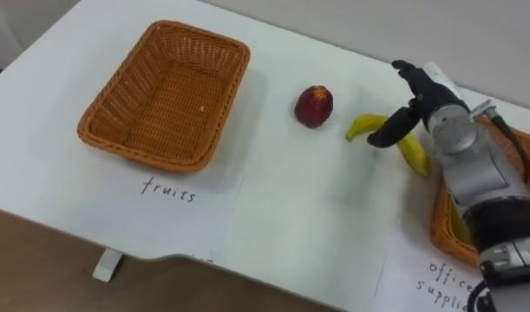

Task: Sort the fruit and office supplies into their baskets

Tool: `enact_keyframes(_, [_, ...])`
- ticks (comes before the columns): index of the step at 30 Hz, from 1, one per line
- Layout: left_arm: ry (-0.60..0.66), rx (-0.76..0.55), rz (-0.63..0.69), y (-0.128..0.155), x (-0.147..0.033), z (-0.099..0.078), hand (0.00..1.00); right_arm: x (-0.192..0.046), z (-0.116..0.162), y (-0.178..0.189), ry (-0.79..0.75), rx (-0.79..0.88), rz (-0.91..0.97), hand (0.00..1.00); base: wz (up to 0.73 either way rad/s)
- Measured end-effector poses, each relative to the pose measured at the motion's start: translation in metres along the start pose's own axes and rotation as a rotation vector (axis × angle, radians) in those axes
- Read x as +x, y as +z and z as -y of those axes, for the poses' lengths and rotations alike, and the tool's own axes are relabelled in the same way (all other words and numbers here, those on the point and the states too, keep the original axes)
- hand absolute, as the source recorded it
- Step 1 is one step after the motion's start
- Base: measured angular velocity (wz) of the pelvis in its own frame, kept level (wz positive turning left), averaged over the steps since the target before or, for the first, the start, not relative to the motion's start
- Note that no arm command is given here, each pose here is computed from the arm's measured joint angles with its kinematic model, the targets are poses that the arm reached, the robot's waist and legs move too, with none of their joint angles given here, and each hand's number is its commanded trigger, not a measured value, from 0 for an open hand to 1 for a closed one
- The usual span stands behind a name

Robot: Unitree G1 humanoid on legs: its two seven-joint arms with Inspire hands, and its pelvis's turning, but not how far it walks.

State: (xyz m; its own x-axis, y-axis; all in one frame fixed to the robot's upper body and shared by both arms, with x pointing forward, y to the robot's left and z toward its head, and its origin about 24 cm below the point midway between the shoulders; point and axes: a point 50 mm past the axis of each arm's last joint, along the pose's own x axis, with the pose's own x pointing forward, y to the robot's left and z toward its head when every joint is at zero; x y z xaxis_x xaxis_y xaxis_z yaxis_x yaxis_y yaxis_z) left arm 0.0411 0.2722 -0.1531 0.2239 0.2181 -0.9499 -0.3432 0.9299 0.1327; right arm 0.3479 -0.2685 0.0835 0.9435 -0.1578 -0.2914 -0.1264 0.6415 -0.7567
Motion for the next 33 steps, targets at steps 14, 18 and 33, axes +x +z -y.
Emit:
enact_keyframes(14, [-0.037, 0.044, 0.026, 0.019, 0.004, 0.01, 0.0, 0.007, 0.002, -0.003, 0.007, -0.042, -0.047, 0.0, 0.01])
enact_keyframes(18, [-0.043, 0.044, 0.027, 0.02, 0.004, 0.01, 0.0, 0.007, 0.001, -0.006, 0.009, -0.042, -0.058, 0.0, 0.0])
enact_keyframes(33, [-0.042, 0.051, 0.053, 0.03, 0.005, 0.01, 0.0, 0.007, 0.005, -0.003, -0.022, -0.218, -0.051, 0.0, 0.0])
